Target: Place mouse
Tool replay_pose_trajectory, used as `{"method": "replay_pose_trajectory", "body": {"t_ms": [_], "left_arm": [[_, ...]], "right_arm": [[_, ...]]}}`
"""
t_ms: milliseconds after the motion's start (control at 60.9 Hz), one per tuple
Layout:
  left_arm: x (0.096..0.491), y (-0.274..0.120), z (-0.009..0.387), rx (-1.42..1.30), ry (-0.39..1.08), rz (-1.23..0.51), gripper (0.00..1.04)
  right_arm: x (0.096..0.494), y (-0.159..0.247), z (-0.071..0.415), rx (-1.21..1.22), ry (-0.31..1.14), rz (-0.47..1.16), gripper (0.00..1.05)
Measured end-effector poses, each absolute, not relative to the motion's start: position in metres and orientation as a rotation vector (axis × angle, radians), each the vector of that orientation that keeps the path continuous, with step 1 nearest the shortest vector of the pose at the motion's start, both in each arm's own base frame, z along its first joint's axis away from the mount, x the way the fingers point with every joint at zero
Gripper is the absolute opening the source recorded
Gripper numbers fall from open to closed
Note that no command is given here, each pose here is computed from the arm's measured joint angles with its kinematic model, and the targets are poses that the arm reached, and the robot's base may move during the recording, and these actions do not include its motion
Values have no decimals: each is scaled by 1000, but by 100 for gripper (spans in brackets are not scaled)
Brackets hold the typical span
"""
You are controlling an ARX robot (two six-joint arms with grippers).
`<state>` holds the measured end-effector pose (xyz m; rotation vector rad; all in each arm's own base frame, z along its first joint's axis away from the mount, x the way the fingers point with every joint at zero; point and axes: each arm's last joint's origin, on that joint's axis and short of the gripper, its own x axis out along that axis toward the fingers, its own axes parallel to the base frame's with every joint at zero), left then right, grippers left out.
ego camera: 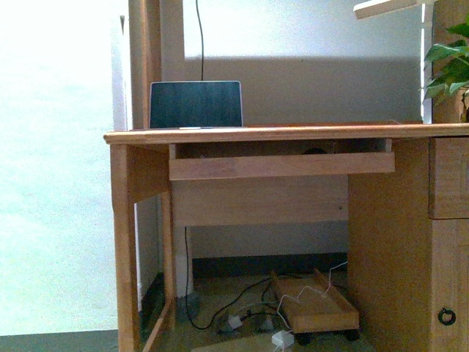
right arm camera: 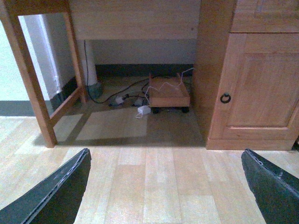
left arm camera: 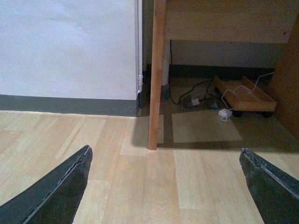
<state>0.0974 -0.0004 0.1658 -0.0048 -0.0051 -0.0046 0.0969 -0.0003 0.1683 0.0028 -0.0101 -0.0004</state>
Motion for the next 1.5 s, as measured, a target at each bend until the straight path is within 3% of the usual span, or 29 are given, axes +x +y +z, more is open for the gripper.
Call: {"method": "replay_pose_trajectory", "body": {"t_ms": [1495], "left_arm": [[97, 0, 166, -5, -5, -5, 97]], "right_arm": [[97, 0, 168, 3, -10, 0, 97]]}}
